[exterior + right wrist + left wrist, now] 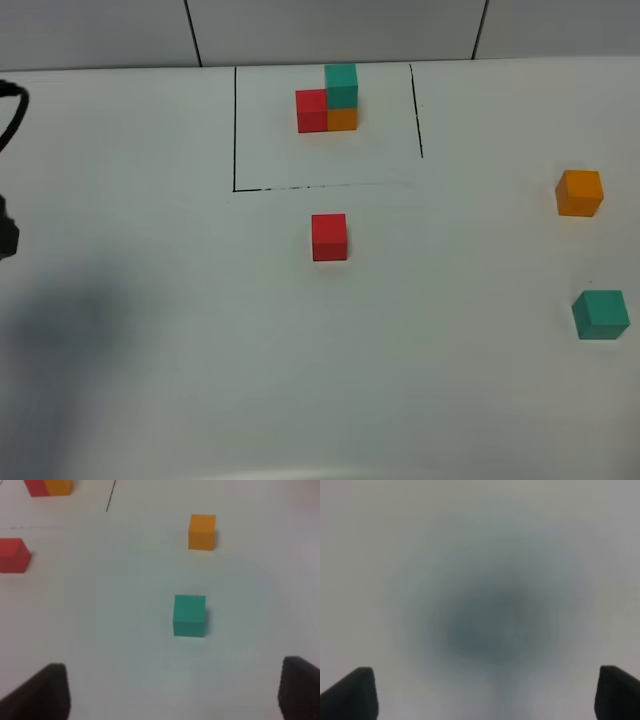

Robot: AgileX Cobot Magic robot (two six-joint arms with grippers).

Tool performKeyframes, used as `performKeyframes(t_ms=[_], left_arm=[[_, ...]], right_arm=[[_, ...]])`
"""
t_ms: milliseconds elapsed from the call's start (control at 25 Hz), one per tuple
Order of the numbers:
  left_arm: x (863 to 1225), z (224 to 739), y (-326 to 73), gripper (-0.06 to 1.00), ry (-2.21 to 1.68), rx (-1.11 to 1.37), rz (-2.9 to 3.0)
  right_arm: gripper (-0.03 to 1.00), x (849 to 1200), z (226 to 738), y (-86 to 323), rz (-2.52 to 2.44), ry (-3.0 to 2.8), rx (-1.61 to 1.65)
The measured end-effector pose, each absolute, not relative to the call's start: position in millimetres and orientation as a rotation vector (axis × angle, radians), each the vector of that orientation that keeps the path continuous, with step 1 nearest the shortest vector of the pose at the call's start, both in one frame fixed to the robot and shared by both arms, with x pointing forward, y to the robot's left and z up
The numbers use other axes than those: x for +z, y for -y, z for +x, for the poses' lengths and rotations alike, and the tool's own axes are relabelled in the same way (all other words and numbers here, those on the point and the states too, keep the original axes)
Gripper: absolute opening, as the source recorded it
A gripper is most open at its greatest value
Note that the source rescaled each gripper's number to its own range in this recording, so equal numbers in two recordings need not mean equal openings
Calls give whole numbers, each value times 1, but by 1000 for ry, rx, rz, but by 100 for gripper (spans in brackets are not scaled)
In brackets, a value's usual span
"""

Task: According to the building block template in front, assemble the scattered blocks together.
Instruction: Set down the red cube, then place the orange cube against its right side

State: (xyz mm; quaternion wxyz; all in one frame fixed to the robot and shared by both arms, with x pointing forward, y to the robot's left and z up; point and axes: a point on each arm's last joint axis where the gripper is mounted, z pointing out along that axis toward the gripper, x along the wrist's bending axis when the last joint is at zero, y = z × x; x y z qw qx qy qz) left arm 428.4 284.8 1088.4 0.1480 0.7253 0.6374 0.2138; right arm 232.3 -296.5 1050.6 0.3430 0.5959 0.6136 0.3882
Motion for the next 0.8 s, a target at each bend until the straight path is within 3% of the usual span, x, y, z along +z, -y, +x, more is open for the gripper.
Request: performKeyframes(t_ms=[440, 800], left_arm=[[1092, 339, -291, 88, -1713, 651, 1879], [1068, 296, -292, 87, -1655, 613, 1879]], right_arm=[[70, 1051, 232, 296, 1549, -1595, 1010], [70, 1051, 232, 296, 1549, -1595, 1010]])
